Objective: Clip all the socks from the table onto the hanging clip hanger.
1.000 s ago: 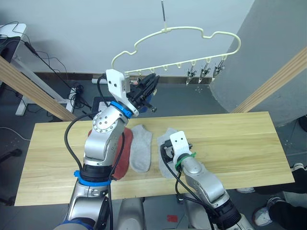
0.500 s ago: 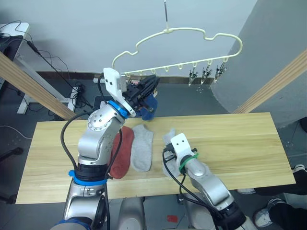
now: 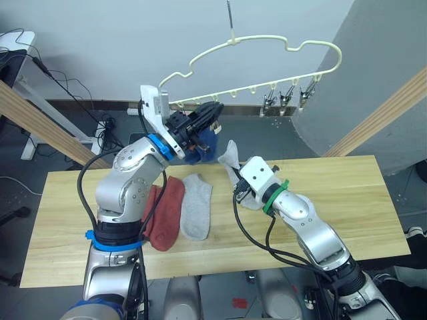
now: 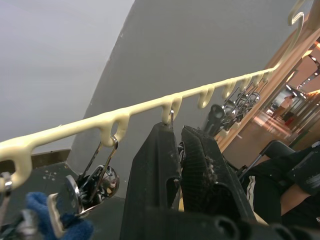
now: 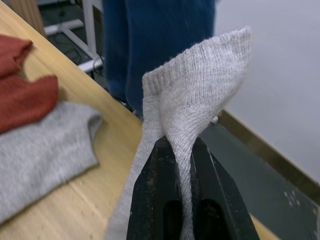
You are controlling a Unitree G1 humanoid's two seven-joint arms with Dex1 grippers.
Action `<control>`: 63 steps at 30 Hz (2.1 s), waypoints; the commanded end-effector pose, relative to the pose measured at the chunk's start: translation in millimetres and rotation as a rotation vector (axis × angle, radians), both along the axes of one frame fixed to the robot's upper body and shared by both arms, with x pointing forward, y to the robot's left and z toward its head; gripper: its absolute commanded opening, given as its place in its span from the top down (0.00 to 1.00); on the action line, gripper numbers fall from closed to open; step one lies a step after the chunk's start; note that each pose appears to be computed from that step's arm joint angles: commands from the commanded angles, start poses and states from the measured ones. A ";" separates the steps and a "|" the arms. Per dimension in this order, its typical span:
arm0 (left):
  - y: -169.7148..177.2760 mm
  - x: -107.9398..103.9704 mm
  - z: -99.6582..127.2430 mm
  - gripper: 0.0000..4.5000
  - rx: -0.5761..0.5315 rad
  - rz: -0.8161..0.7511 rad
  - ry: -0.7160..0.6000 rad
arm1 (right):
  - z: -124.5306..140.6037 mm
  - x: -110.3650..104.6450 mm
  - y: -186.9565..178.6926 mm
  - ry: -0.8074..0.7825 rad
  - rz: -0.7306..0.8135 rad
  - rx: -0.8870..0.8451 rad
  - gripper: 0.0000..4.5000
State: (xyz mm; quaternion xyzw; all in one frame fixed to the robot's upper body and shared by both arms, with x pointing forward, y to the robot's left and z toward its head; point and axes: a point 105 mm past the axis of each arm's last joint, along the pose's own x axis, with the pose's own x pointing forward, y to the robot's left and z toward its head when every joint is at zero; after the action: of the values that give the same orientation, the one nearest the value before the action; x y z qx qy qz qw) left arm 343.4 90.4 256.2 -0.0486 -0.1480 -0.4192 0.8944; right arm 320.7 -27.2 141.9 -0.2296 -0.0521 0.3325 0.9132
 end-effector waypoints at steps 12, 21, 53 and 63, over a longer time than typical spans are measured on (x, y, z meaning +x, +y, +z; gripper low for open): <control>-9.8 -14.5 18.4 0.98 -0.015 -0.048 -0.074 | 28.1 0.1 15.9 -0.157 0.097 -0.007 1.00; -9.0 -14.5 16.3 0.98 -0.014 -0.045 -0.070 | 36.2 -4.1 20.2 -0.192 0.108 0.029 1.00; -8.2 -13.1 14.4 0.98 -0.006 -0.042 -0.064 | 48.2 -6.9 26.6 -0.218 0.134 0.072 1.00; -2.9 -11.4 8.5 0.82 0.013 -0.026 -0.038 | 49.0 -4.1 26.9 -0.200 0.128 0.099 1.00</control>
State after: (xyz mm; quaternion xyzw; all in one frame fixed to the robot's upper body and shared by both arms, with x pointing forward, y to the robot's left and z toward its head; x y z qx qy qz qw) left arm 342.7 89.5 254.8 -0.0497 -0.1406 -0.4187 0.8958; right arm 320.8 -2.9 179.1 -0.2232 -0.1497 0.3595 0.8936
